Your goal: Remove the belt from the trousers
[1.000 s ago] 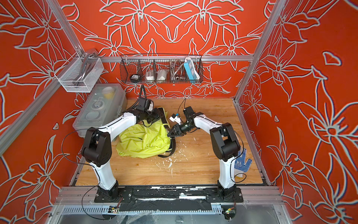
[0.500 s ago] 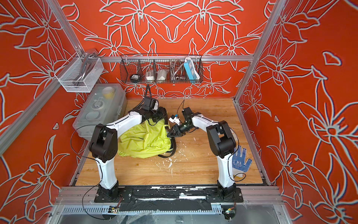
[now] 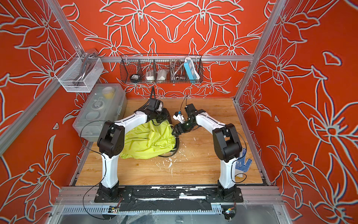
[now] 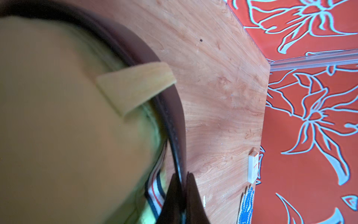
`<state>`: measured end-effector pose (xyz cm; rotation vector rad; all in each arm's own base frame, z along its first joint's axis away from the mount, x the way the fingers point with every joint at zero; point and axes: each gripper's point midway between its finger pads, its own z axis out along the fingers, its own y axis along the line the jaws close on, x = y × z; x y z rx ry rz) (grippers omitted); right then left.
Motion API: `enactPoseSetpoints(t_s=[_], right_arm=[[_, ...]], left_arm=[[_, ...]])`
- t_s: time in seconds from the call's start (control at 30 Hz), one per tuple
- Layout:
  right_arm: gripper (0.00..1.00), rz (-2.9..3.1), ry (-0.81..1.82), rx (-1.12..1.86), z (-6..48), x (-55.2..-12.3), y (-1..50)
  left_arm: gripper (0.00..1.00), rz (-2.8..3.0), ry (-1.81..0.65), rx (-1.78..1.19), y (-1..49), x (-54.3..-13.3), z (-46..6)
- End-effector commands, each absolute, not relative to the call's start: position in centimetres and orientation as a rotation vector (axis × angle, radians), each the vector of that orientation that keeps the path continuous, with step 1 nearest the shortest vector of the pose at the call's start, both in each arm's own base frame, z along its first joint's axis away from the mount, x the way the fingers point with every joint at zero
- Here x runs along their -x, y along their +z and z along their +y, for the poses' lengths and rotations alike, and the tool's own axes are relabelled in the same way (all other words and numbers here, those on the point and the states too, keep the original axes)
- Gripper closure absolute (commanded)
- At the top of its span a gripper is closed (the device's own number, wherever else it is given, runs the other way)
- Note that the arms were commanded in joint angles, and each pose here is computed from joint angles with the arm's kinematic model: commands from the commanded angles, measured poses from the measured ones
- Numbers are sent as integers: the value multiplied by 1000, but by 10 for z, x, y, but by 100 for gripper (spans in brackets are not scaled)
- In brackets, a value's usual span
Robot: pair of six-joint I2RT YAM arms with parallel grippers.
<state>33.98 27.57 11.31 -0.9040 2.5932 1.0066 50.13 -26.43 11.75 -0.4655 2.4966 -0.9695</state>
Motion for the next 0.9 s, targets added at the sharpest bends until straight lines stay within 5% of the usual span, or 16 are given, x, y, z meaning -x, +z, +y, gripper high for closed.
enactPoseSetpoints(t_s=[0.0, 0.3, 0.53, 0.87], right_arm=[[22, 2554, 686, 963, 251, -352, 126], [22, 2418, 132, 1041, 240, -357, 135], [24, 2389, 136, 1020, 272, -359, 142], [41, 2439, 117, 954, 279, -373, 127]], left_arm=[[100, 2517, -984, 468, 111, -501, -271], [100, 2467, -1038, 484, 119, -505, -273], [100, 2461, -1045, 471, 124, -503, -272], [100, 2461, -1046, 486, 124, -502, -264]])
